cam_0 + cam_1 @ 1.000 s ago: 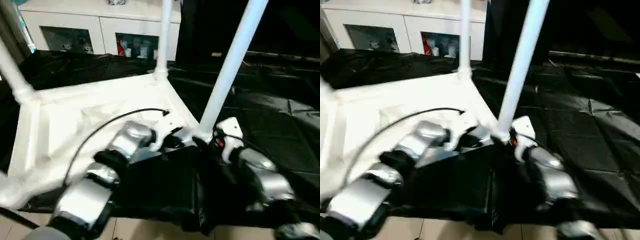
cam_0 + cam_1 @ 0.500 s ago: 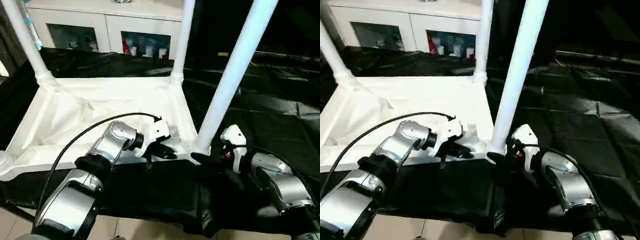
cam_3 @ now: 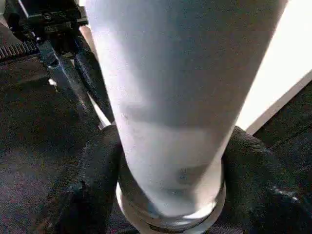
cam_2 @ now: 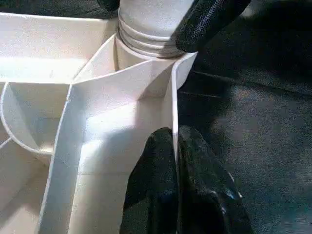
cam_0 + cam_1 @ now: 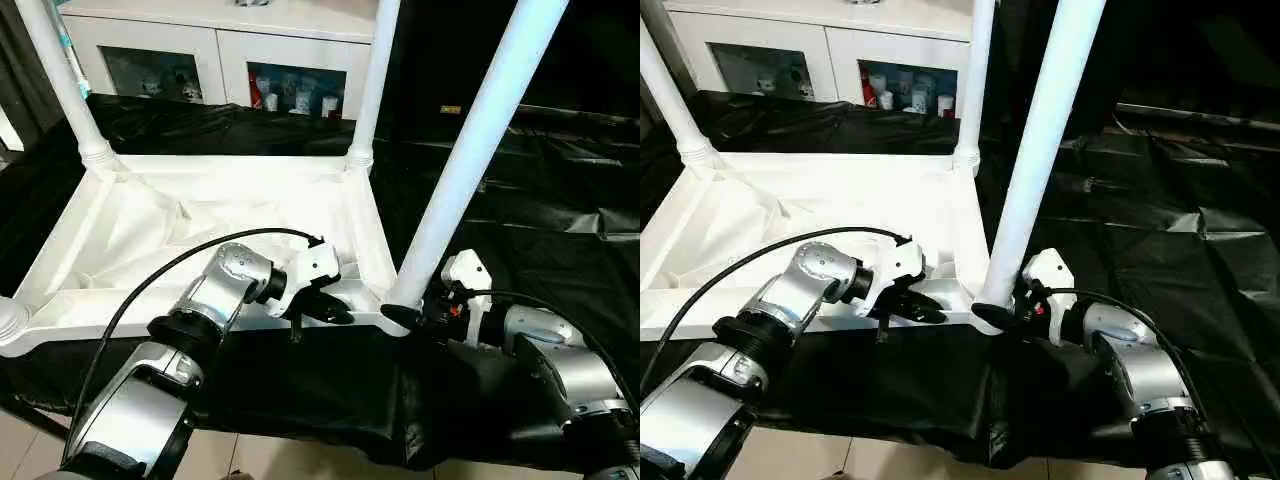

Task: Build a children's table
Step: Rotate leg to tighten

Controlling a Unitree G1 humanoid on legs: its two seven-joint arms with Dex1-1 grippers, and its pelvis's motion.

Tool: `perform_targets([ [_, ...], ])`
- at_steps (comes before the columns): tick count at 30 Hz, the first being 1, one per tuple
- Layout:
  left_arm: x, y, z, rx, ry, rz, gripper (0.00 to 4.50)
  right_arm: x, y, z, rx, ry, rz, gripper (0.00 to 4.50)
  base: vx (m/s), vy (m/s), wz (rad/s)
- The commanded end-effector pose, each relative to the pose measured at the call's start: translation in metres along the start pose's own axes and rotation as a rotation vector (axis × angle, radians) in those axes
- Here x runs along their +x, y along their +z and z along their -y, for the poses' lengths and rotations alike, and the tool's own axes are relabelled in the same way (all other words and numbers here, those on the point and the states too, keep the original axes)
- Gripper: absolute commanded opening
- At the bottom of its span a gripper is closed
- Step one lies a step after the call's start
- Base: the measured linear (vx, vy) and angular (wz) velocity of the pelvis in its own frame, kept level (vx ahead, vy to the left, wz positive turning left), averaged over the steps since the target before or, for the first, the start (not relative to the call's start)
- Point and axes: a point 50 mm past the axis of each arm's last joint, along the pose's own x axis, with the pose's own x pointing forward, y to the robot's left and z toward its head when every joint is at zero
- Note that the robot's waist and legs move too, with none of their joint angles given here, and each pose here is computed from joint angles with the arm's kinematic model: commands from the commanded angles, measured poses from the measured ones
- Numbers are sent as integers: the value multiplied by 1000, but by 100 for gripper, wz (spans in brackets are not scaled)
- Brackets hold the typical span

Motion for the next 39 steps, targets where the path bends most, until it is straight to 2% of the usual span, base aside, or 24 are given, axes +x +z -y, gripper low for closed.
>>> perform_targets([
  [1, 8, -12, 9, -50, -64, -4, 0, 1, -3, -3, 2, 28, -28, 270, 0, 0, 0],
  [7, 12, -12, 6, -81, 1, -4, 0, 7, -13, -2, 78, -60, -11, 268, 0, 0, 0],
  [9, 16, -10, 1, -103, 77, -13, 0, 11, -20, 1, 134, -161, -22, 268, 0, 0, 0],
  [13, 26, -3, -10, -136, 257, -19, 0, 22, -32, 7, 188, -368, -68, 267, 0, 0, 0],
  [15, 31, 1, -13, -157, 304, -12, 0, 26, -34, 11, 220, -471, -77, 267, 0, 0, 0],
  [16, 37, 7, -15, -169, 347, -7, 0, 32, -35, 13, 267, -576, -77, 267, 0, 0, 0],
  [19, 46, 15, -16, -170, 386, 1, 0, 45, -32, 9, 321, -649, -73, 267, 0, 0, 0],
  [22, 52, 20, -14, -159, 386, 8, 0, 60, -25, 2, 319, -640, -48, 267, 0, 0, 0],
  [24, 52, 20, -14, -152, 375, 5, 0, 66, -17, -3, 288, -607, -3, 323, 0, 0, 0],
  [27, 50, 17, -14, -143, 376, -5, 0, 69, -13, -7, 291, -571, 25, 343, 0, 0, 0],
  [30, 45, 14, -15, -127, 357, -8, 0, 67, -6, -7, 230, -504, 37, 380, 0, 0, 0],
  [33, 38, 9, -11, -39, 272, -10, 0, 54, 0, -3, 142, -399, 26, 383, 0, 0, 0],
  [35, 32, 2, -8, -29, 217, -21, 0, 43, 1, -2, 94, -312, 6, 383, 0, 0, 0],
  [36, 32, 2, -8, -29, 217, -21, 0, 43, 1, -2, 94, -312, 6, 383, 0, 0, 0],
  [37, 25, -3, -4, -8, 144, 3, 0, 25, 1, -1, 82, -206, -6, 383, 0, 0, 0],
  [39, 22, -4, -1, 1, 103, 16, 0, 19, 2, -1, 71, -171, -9, 383, 0, 0, 0],
])
